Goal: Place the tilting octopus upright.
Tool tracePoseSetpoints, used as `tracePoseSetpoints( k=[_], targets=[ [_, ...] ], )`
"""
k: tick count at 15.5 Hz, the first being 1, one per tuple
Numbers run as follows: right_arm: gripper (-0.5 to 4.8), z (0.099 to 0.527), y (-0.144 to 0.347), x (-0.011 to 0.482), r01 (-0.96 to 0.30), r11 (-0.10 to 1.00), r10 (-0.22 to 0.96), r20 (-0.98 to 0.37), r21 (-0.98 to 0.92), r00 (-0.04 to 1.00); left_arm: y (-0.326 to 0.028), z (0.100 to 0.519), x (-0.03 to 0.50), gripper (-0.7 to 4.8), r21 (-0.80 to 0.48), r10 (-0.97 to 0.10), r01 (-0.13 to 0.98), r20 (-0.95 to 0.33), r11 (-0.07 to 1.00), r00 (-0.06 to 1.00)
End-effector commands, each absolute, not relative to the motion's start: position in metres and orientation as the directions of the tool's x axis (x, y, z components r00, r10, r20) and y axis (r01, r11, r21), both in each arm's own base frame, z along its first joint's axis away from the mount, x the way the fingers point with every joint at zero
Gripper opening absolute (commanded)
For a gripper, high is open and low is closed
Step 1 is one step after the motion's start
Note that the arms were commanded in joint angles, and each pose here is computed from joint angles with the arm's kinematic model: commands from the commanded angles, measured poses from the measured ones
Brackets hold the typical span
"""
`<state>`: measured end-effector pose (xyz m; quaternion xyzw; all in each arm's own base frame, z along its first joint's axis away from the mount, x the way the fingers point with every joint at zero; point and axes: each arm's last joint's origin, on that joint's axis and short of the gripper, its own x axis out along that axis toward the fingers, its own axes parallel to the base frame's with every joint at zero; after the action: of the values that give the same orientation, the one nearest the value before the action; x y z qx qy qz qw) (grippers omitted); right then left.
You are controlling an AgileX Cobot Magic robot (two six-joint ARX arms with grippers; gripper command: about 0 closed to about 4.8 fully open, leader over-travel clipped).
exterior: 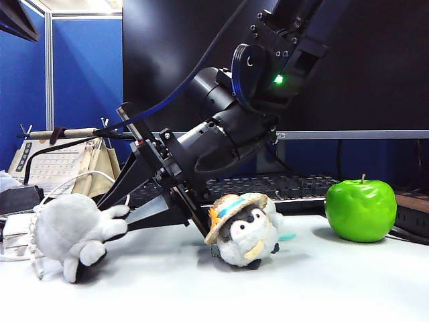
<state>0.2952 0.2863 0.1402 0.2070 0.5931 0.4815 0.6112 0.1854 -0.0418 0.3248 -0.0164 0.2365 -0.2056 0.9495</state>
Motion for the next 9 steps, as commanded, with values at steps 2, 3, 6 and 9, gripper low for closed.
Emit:
tracePoseSetpoints(
  k=[2,3,6,9],
  targets=[
    [1.27,0.146,0.28,0.304,-0.361,0.435,0.852,-0.506,0.825,-0.131,-0.042,0.327,0.185,-0.02,-0.127,-0.403,0.388,-0.434,0.913,0.806],
    [1.27,0.146,0.277,0.308,-0.355,0.436,0.855,-0.504,0.827,-0.123,-0.042,0.327,0.185,-0.02,-0.127,-0.402,0.388,-0.435,0.913,0.805],
    [1.99,0.146,0.271,0.313,-0.347,0.44,0.858,-0.502,0.828,-0.108,-0.042,0.327,0.185,-0.02,-0.125,-0.402,0.389,-0.435,0.913,0.805],
    [2.2,0.147,0.267,0.317,-0.349,0.439,0.863,-0.497,0.828,-0.094,-0.042,0.327,0.185,-0.02,-0.124,-0.402,0.388,-0.435,0.913,0.806]
  ],
)
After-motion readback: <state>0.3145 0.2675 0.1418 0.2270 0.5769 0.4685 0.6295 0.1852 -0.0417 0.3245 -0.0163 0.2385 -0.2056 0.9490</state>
